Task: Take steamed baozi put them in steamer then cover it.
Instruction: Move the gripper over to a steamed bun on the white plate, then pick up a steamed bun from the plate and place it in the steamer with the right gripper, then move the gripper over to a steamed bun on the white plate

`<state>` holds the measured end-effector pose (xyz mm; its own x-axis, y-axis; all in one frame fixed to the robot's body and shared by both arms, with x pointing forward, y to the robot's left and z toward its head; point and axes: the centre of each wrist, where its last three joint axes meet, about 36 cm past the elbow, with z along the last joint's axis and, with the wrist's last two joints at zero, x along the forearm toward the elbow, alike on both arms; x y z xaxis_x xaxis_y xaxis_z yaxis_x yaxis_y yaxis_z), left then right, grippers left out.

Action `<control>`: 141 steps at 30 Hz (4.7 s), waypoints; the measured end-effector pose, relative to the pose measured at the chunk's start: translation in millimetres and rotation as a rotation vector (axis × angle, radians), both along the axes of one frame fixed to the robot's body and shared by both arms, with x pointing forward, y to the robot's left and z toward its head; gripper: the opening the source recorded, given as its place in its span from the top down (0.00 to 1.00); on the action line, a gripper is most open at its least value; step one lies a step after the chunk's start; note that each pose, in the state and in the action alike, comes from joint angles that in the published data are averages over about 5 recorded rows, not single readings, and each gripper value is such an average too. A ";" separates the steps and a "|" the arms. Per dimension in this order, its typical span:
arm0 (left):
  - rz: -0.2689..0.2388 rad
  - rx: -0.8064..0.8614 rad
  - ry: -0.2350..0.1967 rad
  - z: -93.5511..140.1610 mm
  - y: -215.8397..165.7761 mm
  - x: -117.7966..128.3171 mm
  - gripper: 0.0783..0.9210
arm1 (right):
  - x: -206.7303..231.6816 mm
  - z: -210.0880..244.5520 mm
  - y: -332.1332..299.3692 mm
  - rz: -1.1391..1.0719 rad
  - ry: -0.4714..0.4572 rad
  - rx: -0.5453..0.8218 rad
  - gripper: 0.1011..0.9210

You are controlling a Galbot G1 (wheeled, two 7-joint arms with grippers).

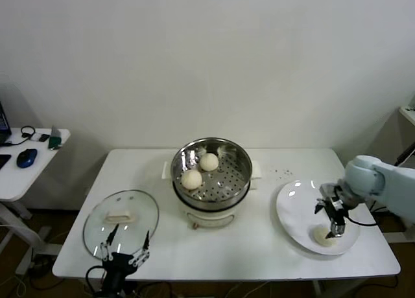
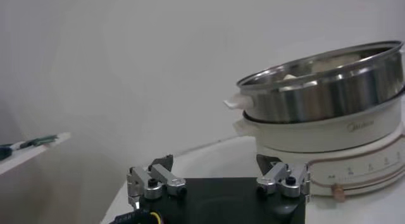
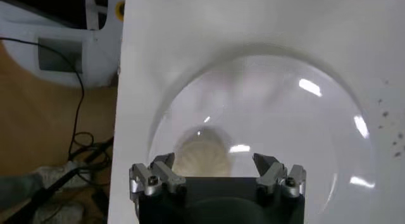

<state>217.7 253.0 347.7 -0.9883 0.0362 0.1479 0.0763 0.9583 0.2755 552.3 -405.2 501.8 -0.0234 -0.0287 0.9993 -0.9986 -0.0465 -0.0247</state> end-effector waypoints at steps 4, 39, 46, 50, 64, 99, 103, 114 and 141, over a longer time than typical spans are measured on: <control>0.001 0.003 0.005 -1.0 -1.4 -0.2 0.12 | -4.4 -16.2 -9.3 -0.011 0.009 -0.019 0.12; 0.000 0.013 0.004 -1.3 -7.0 -0.4 0.12 | 19.2 -18.8 0.9 0.054 0.009 -0.014 0.33; -0.002 0.011 0.003 -0.1 -7.7 -2.8 0.12 | 57.4 49.4 33.6 0.253 -0.072 -0.026 0.32; -0.003 0.010 0.005 0.1 -7.9 -4.5 0.12 | 77.7 100.0 71.0 0.436 -0.132 -0.045 0.31; 0.000 -0.004 0.004 1.4 -10.1 -3.6 0.12 | 99.3 200.4 223.4 1.016 -0.226 -0.113 0.31; 0.011 0.000 0.015 0.5 -0.3 0.1 0.12 | 79.8 92.2 409.2 1.597 -0.044 -0.147 0.28; 0.011 -0.001 0.015 0.0 -0.3 0.5 0.12 | 80.3 88.9 410.3 1.597 -0.037 -0.152 0.20; 0.009 -0.004 0.014 -1.1 -2.0 2.2 0.12 | 84.6 107.1 408.4 1.589 -0.063 -0.164 0.12; -0.014 -0.008 -0.017 5.6 -4.5 10.1 0.12 | 99.0 172.0 148.1 0.351 -0.317 0.010 0.12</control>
<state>227.8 248.5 353.3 -0.9900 0.0517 0.1310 0.0856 0.9594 0.2688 651.3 -257.1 673.7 -0.3142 -0.0987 0.9442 -0.8659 -0.3779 -0.3276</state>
